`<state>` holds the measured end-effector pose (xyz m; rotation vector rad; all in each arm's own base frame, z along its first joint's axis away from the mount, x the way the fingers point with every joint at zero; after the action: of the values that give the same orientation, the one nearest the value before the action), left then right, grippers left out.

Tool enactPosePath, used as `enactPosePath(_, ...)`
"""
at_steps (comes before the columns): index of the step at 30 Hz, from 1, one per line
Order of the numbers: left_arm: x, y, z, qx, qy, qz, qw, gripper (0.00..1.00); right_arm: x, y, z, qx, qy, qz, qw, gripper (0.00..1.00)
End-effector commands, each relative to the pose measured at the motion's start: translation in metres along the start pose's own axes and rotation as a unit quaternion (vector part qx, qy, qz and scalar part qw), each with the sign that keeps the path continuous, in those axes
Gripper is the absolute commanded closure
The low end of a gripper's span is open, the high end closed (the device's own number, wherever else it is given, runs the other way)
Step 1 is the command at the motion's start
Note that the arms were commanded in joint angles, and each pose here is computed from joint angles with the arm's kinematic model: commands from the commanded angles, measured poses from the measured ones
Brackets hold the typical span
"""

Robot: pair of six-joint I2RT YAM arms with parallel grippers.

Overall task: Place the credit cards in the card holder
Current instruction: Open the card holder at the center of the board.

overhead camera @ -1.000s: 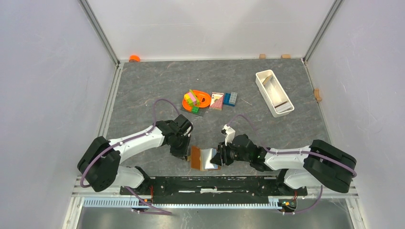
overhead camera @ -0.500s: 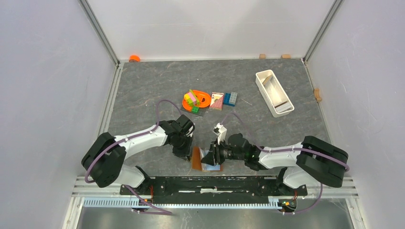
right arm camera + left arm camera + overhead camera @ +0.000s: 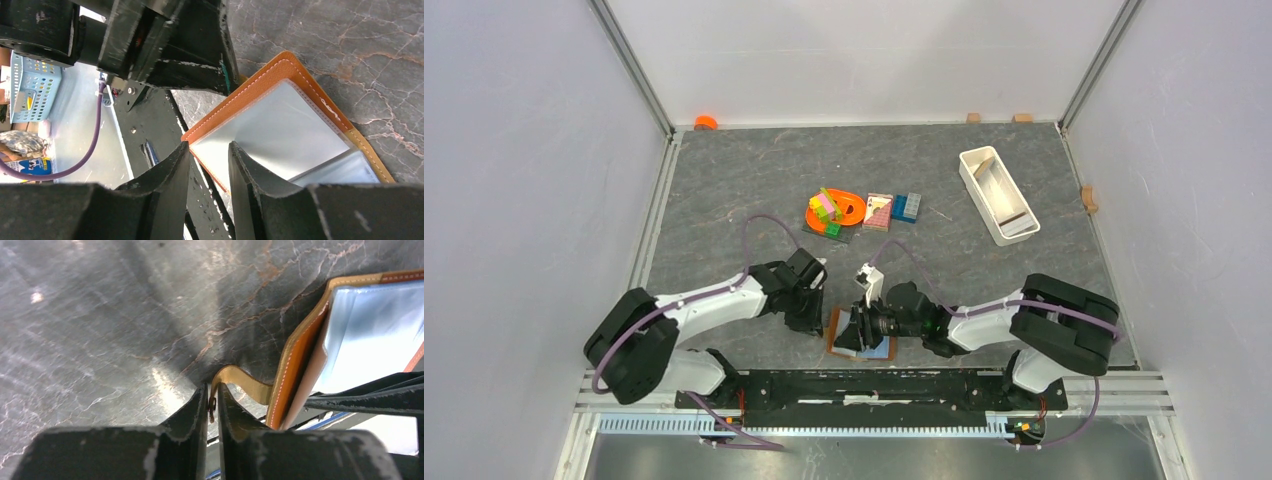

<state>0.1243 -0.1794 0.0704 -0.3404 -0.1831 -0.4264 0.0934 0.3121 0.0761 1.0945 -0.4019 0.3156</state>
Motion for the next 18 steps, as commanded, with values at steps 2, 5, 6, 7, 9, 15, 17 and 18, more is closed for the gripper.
enactPosePath(2, 0.012, 0.005, 0.013, 0.033, -0.087, 0.046, 0.995, 0.71, 0.0, -0.002, -0.006, 0.013, -0.011, 0.008, 1.0, 0.61)
enactPosePath(5, 0.012, 0.009, 0.028, 0.053, -0.112, 0.052, 0.991, 0.58, -0.002, -0.004, -0.007, 0.012, -0.011, 0.007, 1.0, 0.59)
enactPosePath(6, 0.014, 0.012, 0.033, 0.069, -0.125, 0.055, 0.988, 0.52, -0.002, -0.005, -0.007, 0.011, -0.011, 0.007, 1.0, 0.59)
enactPosePath(7, 0.014, 0.014, 0.039, 0.078, -0.133, 0.056, 0.987, 0.5, -0.002, -0.006, -0.008, 0.009, -0.012, 0.007, 1.0, 0.59)
enactPosePath(9, 0.014, 0.014, 0.048, 0.08, -0.151, 0.058, 0.984, 0.46, -0.003, -0.009, -0.009, 0.003, -0.012, 0.006, 1.0, 0.58)
enactPosePath(15, 0.021, -0.009, 0.053, -0.027, -0.202, 0.049, 0.978, 0.34, -0.008, -0.018, -0.01, -0.009, -0.01, -0.001, 1.0, 0.58)
enactPosePath(17, 0.023, -0.014, 0.047, -0.053, -0.205, 0.051, 0.976, 0.33, -0.008, -0.019, -0.01, -0.01, -0.011, -0.002, 1.0, 0.58)
enactPosePath(18, 0.024, -0.015, 0.045, -0.057, -0.206, 0.053, 0.975, 0.33, -0.009, -0.019, -0.01, -0.011, -0.011, -0.002, 1.0, 0.58)
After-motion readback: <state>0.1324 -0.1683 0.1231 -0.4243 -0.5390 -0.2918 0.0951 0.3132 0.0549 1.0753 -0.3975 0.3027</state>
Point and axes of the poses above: each gripper's point midway between its finger pads, its own z axis back along the fingers, its own y axis along the line the jaws close on, x = y × z, the point moved 6 cm from there along z, back along the fingers, and after that the axes turned 13 degrees about -z, right-handed, at the moved point
